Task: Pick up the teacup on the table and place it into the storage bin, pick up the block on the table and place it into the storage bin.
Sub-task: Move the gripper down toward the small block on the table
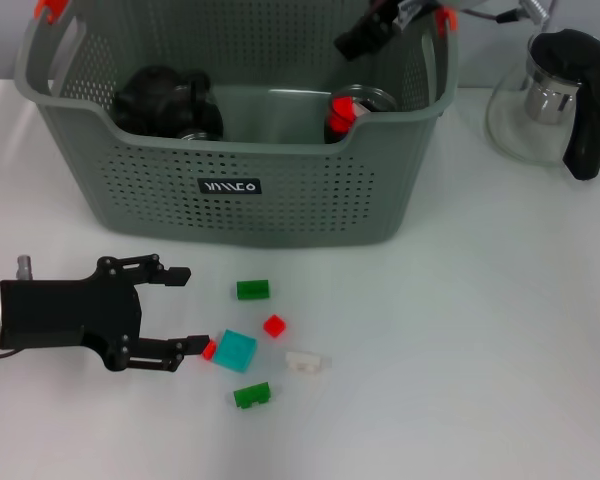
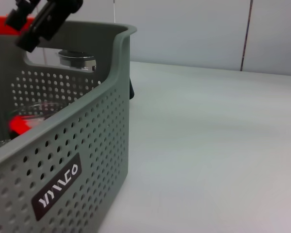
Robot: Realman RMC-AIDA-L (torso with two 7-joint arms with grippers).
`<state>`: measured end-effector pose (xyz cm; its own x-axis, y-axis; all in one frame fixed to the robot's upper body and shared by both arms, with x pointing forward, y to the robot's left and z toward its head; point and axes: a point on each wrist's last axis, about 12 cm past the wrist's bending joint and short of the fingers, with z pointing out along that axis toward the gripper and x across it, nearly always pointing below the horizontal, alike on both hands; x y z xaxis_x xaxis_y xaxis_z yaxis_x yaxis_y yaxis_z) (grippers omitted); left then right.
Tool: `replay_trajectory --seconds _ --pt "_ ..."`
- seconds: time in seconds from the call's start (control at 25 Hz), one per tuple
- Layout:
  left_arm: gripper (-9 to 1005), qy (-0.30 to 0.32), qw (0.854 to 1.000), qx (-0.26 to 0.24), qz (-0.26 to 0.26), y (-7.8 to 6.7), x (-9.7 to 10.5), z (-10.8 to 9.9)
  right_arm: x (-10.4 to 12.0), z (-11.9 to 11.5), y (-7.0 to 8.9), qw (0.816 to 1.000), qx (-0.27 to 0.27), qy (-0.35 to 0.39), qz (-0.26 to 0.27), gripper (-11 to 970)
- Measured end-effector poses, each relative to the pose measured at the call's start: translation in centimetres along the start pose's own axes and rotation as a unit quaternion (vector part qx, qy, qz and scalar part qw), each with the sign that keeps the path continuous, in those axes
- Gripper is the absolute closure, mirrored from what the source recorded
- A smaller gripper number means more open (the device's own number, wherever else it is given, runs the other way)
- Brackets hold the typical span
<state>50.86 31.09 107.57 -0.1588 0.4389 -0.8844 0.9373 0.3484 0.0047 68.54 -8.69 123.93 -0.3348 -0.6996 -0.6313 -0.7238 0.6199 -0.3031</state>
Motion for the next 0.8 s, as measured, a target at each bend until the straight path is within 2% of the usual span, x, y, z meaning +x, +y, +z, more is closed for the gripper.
replay_trajectory --seconds 0.2,0.24,0.28,0.32,0.48,0.64,0.8 --pt "150 0.001 1.0 -0.001 -0.003 -0.1 0.1 -0.1 -0.5 -2.1 -0.1 0.999 -0.005 -0.04 0.005 300" --pt "150 0.001 1.0 0.0 -0.003 -0.1 0.1 -0.1 -0.6 -2.7 0.0 0.999 -0.014 -0.051 0.007 270" --pt "150 0.001 1.0 0.0 -0.003 -0.1 0.1 -0.1 -0.8 -4.6 0.6 0.996 -0.042 -0.079 0.005 234" --pt "150 0.002 1.0 0.0 -0.003 -0.1 0.1 -0.1 -0.8 -4.6 0.6 0.996 -0.042 -0.079 0.005 198" --pt "150 0.002 1.0 0.0 -0.002 -0.1 0.2 -0.1 -0.1 -8.1 2.0 0.989 -0.1 -0.109 -0.013 54" --pt "150 0.002 1.0 0.0 -0.002 -0.1 0.1 -0.1 1.6 -10.9 3.8 0.981 -0.157 -0.108 -0.042 22" --pt "149 0.002 1.0 0.001 0.0 0.0 0.0 0.0 3.6 -12.1 5.4 0.973 -0.216 -0.051 -0.069 14"
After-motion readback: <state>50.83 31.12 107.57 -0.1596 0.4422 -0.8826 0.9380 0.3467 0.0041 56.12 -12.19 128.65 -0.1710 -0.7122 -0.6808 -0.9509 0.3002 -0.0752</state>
